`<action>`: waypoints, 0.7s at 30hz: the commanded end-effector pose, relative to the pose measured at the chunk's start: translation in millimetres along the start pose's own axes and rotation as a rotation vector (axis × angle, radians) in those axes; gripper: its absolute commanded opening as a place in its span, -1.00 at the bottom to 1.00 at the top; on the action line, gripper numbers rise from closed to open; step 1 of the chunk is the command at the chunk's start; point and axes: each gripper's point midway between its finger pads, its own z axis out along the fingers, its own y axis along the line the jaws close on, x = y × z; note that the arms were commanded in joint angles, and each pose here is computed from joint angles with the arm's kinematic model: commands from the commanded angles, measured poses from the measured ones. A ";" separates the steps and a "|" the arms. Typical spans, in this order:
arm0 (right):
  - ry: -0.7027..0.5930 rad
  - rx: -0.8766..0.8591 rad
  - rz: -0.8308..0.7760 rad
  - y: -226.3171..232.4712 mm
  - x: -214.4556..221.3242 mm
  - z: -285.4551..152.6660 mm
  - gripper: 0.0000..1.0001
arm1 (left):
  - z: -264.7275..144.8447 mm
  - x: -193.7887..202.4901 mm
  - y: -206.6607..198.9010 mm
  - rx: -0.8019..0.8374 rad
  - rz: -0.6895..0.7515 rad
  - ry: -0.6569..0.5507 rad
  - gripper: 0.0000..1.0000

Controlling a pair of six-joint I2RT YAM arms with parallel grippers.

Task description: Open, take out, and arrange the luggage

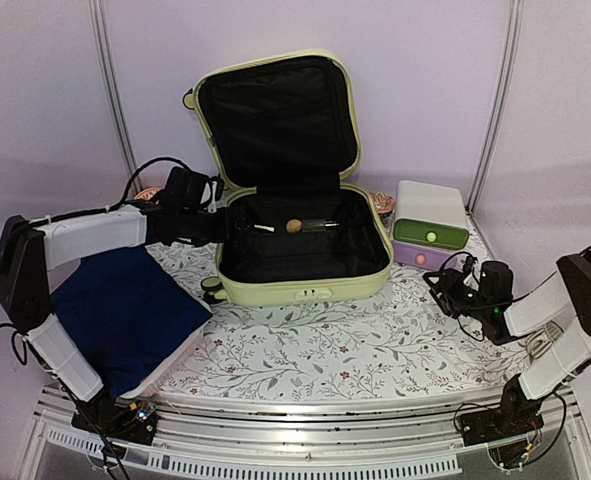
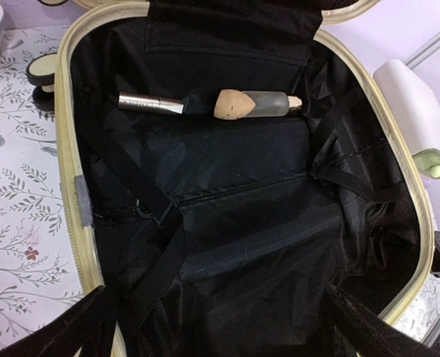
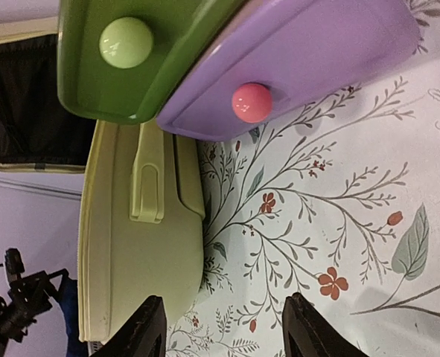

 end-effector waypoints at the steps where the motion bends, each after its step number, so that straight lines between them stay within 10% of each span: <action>1: -0.083 -0.162 0.117 24.7 -20.9 5.7 0.09 | -14.8 -16.6 -20.4 0.090 0.010 -0.078 0.92; 21: -0.191 -0.199 0.274 -17.6 -59.3 75.2 -0.03 | -31.8 -30.5 -5.9 0.002 0.080 -0.135 0.92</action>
